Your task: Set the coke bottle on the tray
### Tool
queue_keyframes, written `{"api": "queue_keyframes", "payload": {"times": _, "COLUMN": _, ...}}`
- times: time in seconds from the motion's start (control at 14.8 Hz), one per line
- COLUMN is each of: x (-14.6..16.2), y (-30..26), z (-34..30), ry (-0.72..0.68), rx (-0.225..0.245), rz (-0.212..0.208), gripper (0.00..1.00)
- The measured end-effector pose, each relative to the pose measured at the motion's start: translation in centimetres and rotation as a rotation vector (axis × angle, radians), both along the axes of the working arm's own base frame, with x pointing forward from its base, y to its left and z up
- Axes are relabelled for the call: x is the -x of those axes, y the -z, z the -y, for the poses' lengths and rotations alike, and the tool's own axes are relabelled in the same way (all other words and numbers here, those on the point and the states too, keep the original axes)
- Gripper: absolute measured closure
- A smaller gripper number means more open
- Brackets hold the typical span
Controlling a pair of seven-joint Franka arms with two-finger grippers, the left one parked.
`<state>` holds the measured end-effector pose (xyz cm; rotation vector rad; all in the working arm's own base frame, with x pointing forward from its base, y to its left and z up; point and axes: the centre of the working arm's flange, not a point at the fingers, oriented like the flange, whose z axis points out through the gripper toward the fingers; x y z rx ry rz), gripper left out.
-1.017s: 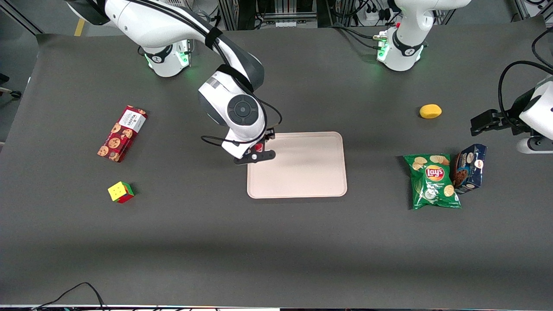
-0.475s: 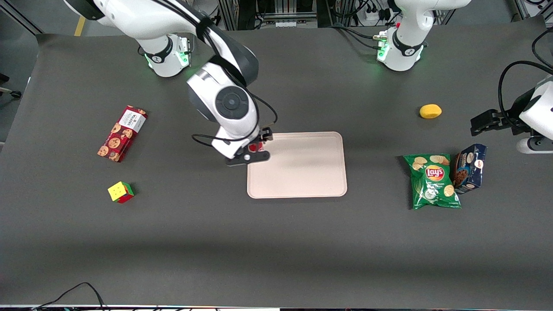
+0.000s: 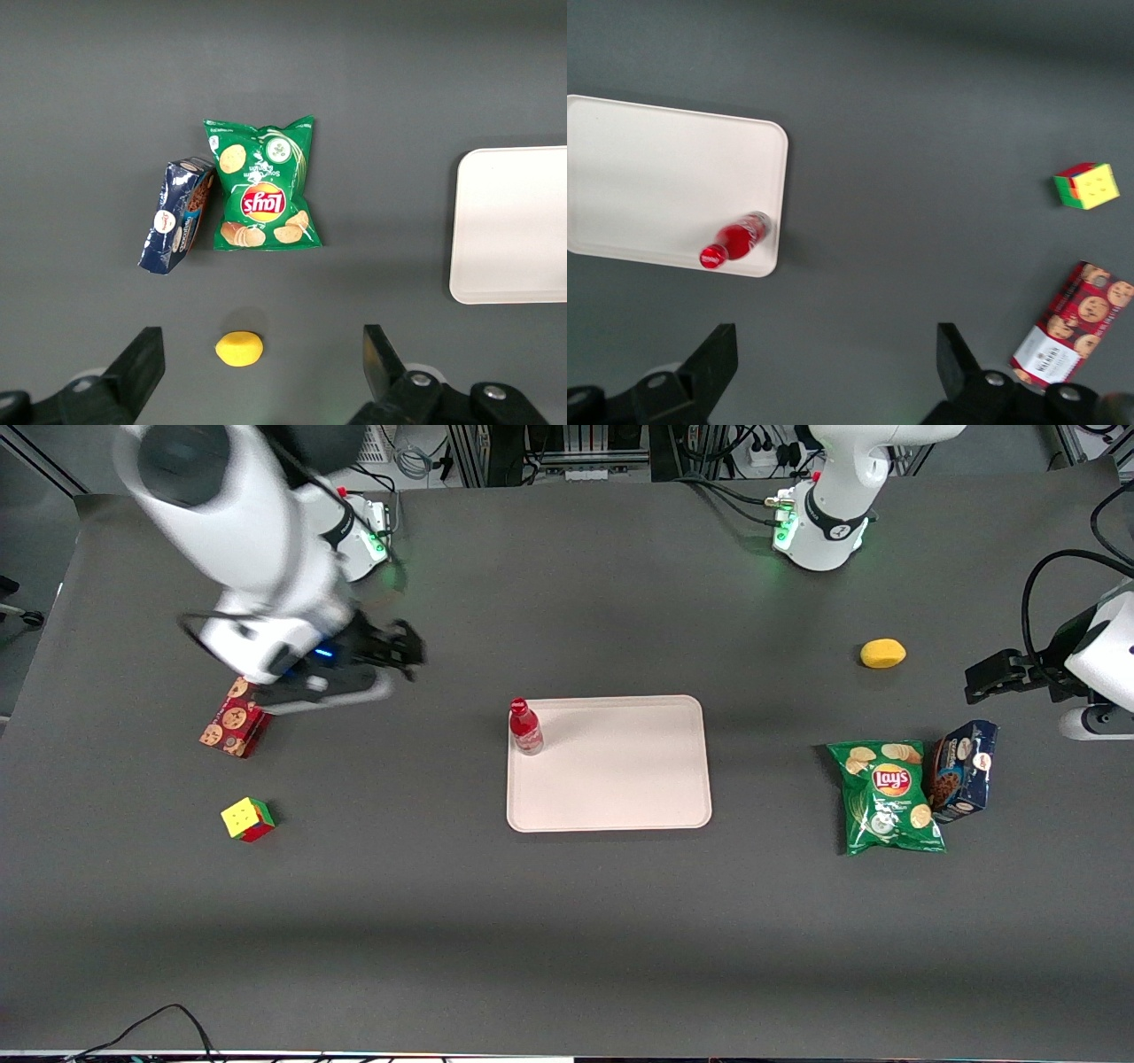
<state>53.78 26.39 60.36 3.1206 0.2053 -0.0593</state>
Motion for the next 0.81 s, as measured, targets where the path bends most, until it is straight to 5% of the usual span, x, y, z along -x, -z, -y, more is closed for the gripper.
{"api": "queue_keyframes", "payload": {"times": 0.2, "x": -1.1, "y": -2.7, "z": 9.9, "ry": 0.081, "rx": -0.019, "rz": -0.004, "gripper": 0.0}}
{"api": "queue_keyframes", "payload": {"times": 0.47, "x": -2.8, "y": -0.9, "z": 18.2, "ry": 0.226, "rx": -0.01, "rz": -0.041, "gripper": 0.0}}
{"api": "queue_keyframes", "payload": {"times": 0.81, "x": -3.2, "y": -1.1, "z": 26.3, "ry": 0.368, "rx": 0.003, "rz": -0.034, "gripper": 0.0}}
